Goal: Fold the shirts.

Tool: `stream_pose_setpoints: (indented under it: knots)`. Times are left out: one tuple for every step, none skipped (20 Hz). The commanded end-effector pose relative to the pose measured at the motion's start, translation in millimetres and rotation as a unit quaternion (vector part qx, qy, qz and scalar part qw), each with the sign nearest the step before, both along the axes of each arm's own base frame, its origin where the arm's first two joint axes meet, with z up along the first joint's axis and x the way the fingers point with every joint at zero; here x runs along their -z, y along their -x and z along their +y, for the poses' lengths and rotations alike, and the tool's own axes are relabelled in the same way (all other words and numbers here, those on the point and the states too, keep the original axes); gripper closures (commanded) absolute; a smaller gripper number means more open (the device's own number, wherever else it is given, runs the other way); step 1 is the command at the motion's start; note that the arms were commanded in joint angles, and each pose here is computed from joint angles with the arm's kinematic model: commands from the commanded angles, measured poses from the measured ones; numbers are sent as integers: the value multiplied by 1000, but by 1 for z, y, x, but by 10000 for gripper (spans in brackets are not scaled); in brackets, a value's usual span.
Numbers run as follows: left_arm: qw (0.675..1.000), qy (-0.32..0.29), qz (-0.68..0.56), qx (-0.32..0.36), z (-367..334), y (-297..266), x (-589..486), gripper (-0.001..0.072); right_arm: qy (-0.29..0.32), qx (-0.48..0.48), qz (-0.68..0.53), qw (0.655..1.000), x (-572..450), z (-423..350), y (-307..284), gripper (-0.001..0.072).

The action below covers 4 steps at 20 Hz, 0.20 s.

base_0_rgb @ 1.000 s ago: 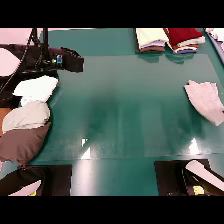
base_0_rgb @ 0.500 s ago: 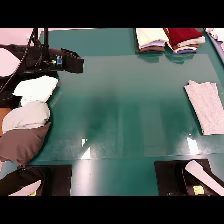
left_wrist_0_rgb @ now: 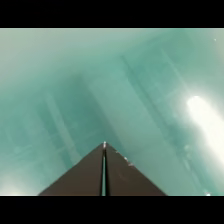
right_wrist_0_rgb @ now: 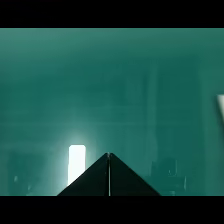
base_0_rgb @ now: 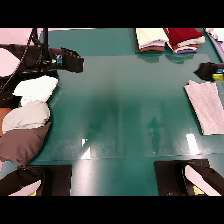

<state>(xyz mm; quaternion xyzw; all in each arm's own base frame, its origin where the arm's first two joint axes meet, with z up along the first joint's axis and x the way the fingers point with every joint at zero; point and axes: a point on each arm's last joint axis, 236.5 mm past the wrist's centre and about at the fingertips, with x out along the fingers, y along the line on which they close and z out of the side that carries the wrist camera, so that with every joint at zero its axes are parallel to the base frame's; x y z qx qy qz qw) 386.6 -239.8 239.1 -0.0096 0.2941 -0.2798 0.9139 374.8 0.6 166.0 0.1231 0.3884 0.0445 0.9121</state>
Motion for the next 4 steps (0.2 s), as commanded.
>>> stream_pose_setpoints:
  knots:
    - [1000,0,-1,0,0,0,0,686,1,-89,-20,996,-9,66,2,701]
    - [1000,0,-1,0,0,0,-1,686,1,-97,-19,995,-8,72,4,700]
    - [1000,0,-1,0,0,0,-1,686,0,-101,-19,995,-8,75,4,700]
    - [1000,0,-1,0,0,0,-1,686,-1,-101,-19,995,-8,75,5,701]
